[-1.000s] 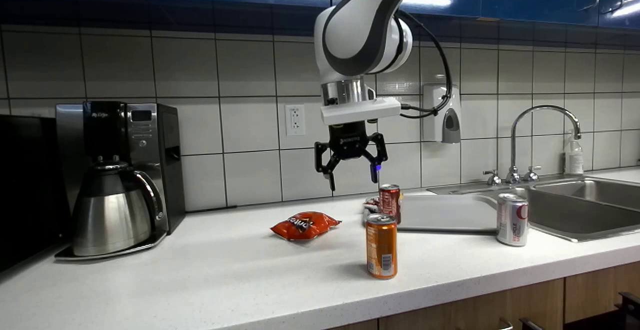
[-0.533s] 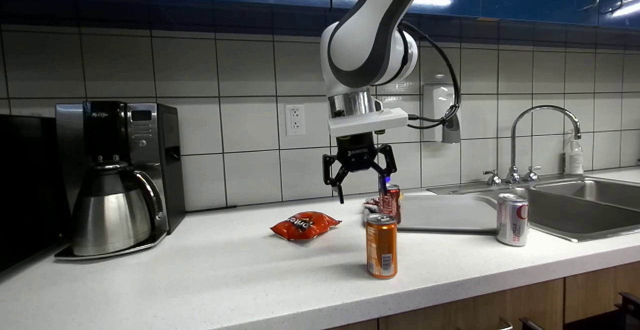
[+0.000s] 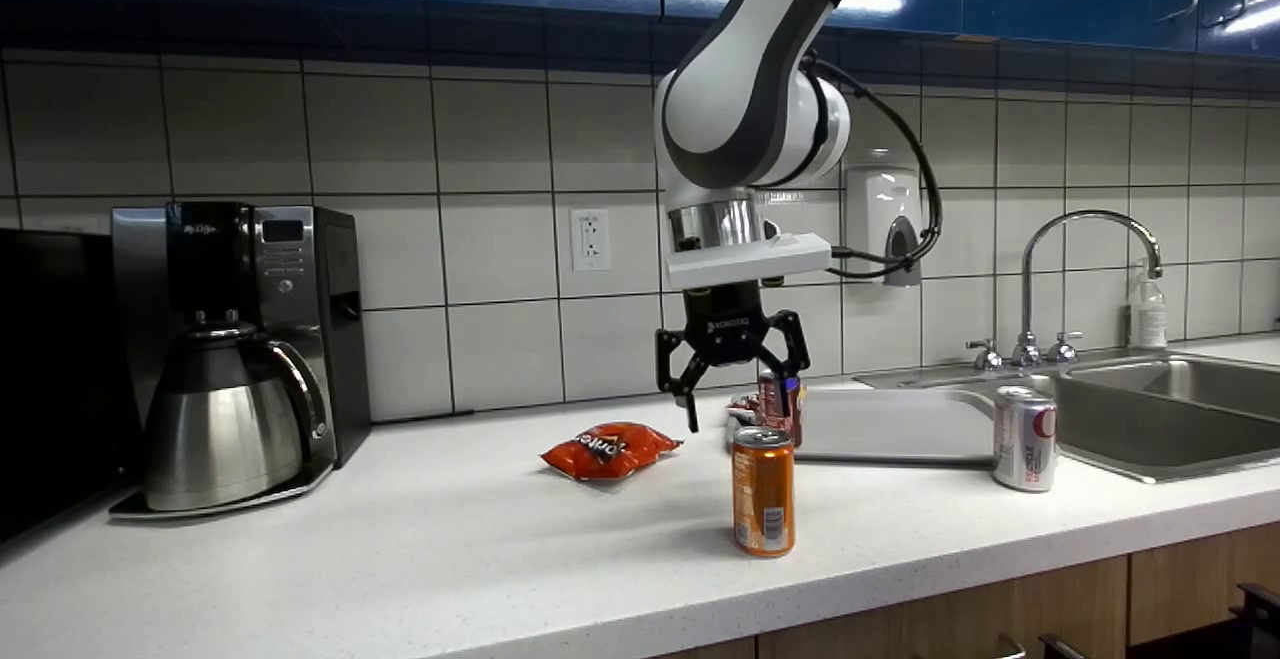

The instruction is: Put the cans on the grey tray.

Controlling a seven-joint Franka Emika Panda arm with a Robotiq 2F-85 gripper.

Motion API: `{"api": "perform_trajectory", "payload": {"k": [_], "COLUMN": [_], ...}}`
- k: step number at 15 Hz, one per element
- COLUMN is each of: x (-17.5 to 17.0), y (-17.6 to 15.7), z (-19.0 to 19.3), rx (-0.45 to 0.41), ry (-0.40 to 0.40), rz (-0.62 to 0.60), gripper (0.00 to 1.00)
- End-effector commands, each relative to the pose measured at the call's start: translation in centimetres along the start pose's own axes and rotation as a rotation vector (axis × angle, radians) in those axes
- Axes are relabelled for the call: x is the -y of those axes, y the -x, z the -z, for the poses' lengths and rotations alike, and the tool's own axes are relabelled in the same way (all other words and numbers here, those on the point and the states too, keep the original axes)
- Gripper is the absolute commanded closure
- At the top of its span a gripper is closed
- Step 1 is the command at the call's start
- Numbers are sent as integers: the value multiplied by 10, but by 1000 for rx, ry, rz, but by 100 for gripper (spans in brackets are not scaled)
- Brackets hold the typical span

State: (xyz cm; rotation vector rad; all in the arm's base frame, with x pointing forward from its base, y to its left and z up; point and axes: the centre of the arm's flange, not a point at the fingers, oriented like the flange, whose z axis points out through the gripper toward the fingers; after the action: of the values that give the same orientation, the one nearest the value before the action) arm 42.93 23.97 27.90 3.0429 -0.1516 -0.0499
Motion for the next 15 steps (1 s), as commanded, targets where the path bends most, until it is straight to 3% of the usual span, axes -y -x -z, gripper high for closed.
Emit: {"api": "perform_trajectory", "payload": {"k": [1,15], "x": [-6,-11], "y": [9,20], "z": [-5,-22], "rx": [18,55], "ry": [-22,-23], "rz": [3,4], "gripper": [0,0]}}
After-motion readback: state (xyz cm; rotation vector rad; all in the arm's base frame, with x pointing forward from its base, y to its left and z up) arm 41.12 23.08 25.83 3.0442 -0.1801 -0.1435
